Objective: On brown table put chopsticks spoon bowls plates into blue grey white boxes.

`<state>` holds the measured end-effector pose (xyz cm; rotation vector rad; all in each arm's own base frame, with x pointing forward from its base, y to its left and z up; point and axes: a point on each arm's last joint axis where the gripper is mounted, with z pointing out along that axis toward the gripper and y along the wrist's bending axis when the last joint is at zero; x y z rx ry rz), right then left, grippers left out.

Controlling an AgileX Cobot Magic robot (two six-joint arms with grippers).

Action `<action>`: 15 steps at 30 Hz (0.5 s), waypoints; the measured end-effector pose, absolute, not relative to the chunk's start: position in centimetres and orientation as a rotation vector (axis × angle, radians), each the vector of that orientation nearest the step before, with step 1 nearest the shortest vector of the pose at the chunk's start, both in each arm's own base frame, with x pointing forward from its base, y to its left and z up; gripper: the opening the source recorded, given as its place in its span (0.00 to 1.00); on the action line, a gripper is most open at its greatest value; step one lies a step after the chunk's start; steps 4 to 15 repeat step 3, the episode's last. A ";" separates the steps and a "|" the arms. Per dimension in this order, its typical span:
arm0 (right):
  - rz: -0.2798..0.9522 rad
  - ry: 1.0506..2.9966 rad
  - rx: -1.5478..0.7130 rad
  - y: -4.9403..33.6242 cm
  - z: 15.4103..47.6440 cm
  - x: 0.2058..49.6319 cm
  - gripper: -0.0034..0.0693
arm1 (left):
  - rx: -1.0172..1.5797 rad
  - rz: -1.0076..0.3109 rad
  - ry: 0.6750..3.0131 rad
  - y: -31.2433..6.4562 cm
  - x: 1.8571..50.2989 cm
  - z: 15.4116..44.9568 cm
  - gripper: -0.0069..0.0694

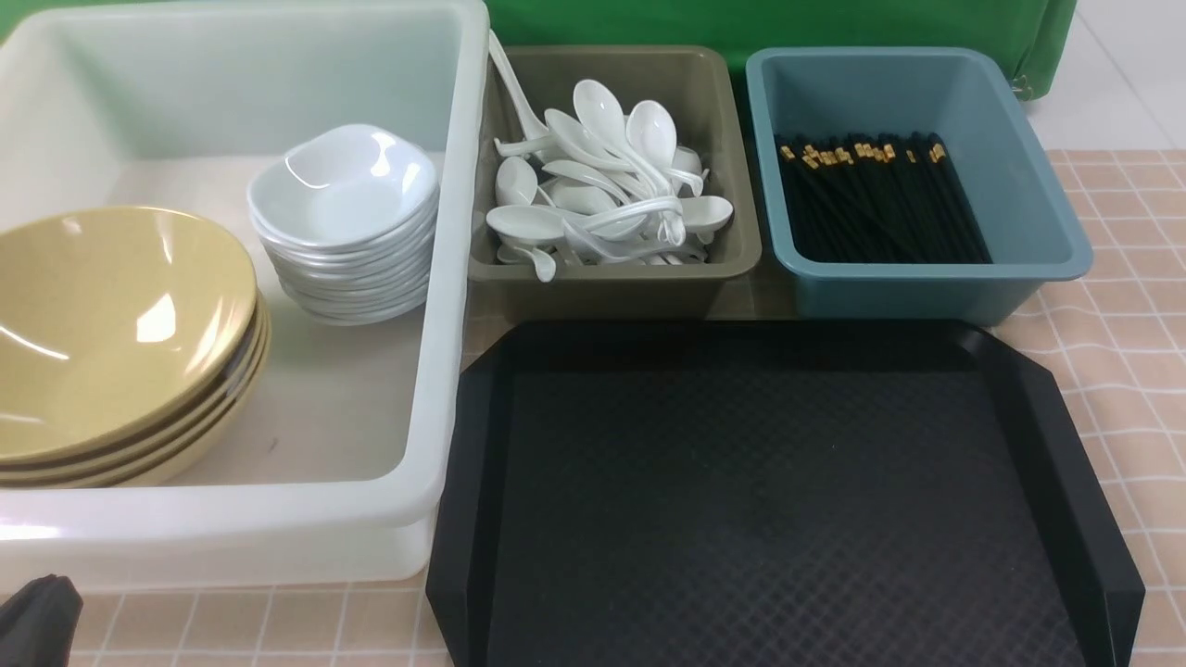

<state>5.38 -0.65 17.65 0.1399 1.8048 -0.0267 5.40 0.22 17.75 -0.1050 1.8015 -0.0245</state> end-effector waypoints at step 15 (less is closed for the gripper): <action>-0.027 1.805 0.140 -0.6 17.7 5.4 0.21 | -0.105 -0.025 1.801 0.2 5.4 17.8 0.09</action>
